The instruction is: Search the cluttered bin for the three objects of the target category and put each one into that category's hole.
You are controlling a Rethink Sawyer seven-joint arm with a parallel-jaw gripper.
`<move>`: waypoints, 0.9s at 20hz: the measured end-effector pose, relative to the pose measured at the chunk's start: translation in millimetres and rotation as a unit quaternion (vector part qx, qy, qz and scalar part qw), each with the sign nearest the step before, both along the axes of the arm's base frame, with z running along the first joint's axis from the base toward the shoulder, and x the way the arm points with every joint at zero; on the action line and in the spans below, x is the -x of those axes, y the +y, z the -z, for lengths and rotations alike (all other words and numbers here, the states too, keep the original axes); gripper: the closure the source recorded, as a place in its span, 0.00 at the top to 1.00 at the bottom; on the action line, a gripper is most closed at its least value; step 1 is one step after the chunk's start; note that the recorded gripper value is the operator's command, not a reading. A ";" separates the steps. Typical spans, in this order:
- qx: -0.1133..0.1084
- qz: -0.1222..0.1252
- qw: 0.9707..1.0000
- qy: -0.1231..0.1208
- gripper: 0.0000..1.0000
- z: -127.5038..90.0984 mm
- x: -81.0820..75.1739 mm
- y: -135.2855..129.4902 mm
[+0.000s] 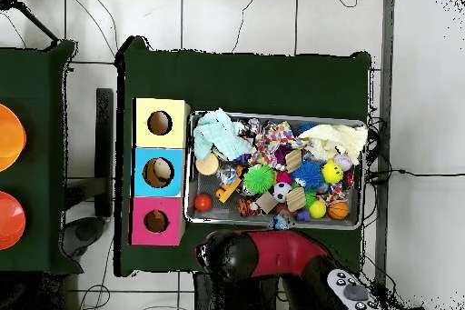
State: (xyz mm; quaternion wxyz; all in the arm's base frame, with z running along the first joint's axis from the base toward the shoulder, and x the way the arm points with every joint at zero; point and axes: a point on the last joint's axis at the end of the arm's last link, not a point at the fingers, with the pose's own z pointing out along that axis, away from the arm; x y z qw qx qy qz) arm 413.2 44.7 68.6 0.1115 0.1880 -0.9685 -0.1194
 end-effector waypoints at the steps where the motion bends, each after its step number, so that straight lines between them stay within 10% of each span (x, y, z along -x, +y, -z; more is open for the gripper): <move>1: 0.000 0.000 1.000 -0.001 1.00 0.1 -1.4 -0.2; 18: 0.013 -0.004 1.000 -0.022 1.00 7.0 -59.8 -5.4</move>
